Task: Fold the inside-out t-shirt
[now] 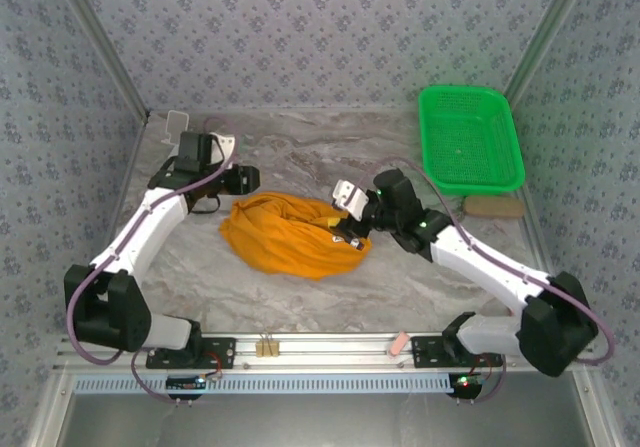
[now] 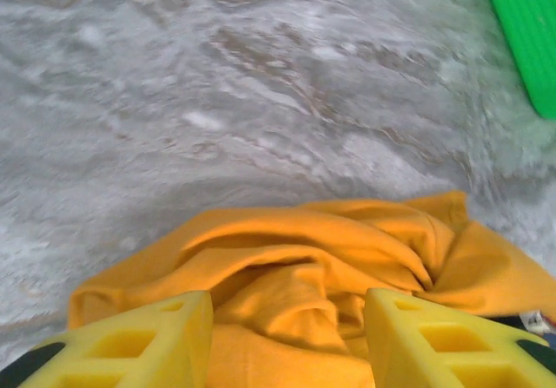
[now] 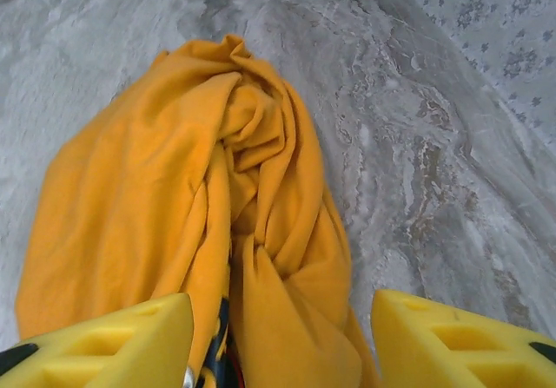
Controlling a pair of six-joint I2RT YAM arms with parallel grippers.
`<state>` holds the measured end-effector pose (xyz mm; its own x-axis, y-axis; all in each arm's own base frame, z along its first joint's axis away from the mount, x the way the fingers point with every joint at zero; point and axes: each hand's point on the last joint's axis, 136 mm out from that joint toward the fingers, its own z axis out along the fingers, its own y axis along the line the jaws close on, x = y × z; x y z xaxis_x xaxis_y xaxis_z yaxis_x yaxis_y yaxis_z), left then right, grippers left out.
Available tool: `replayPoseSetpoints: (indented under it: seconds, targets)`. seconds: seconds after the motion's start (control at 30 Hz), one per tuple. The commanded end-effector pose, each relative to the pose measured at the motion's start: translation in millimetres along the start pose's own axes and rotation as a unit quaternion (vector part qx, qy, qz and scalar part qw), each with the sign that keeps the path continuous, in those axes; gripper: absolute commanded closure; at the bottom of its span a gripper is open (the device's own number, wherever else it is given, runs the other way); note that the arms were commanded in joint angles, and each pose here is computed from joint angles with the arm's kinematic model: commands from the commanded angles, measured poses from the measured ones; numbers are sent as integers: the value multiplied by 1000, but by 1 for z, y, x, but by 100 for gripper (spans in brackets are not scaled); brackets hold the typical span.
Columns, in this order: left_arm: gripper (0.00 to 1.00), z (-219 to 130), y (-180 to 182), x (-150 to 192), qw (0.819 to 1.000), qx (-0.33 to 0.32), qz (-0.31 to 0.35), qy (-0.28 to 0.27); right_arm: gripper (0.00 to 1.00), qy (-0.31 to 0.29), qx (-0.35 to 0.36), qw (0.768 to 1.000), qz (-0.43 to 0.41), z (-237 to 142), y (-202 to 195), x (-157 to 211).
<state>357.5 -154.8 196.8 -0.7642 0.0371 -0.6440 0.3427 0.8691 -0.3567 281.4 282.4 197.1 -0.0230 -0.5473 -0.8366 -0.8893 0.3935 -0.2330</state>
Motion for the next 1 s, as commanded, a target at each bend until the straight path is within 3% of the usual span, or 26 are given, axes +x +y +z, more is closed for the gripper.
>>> replayPoseSetpoints:
  seconds: [0.0, 0.17, 0.27, 0.3, 0.33, 0.37, 0.4, 0.43, 0.5, 0.6, 0.73, 0.83, 0.97]
  targets:
    - [50, 31, -25, 45, 993, 14, 70, 95, 40, 17, -40, 996, 72, 31, 10, 13]
    - [50, 72, -8, 59, 974, -66, 149, 154, 40, 56, -67, 993, 80, 72, 25, 38]
    - [50, 95, 6, 74, 962, -89, 155, 206, 44, 85, -110, 987, 85, 87, 45, 53]
    - [51, 102, 8, 80, 959, -86, 154, 221, 52, 84, -126, 985, 87, 89, 51, 54]
    - [53, 108, 9, 86, 957, -77, 153, 233, 73, 80, -133, 984, 89, 89, 54, 52]
    - [60, 111, 8, 88, 957, -66, 148, 241, 90, 75, -126, 985, 89, 89, 50, 50]
    - [75, 112, 7, 86, 959, -54, 136, 244, 100, 65, -107, 988, 89, 88, 42, 45]
    - [89, 112, 5, 80, 963, -39, 121, 238, 100, 54, -89, 991, 85, 85, 32, 39]
    - [98, 104, -2, 52, 976, -6, 93, 197, 100, 15, -47, 997, 60, 71, 11, 14]
    - [100, 74, -17, -17, 994, 52, 50, 85, 100, -68, 14, 997, -32, 35, -15, -40]
    - [100, 21, -19, -92, 992, 117, -35, -39, 100, -125, 112, 973, -159, -25, -39, -97]
    - [100, 7, -9, -101, 981, 147, -100, -80, 100, -95, 103, 947, -290, -31, -2, -81]
    - [100, 37, -3, -43, 979, 147, -139, -38, 100, 2, 16, 947, -320, 1, 57, 4]
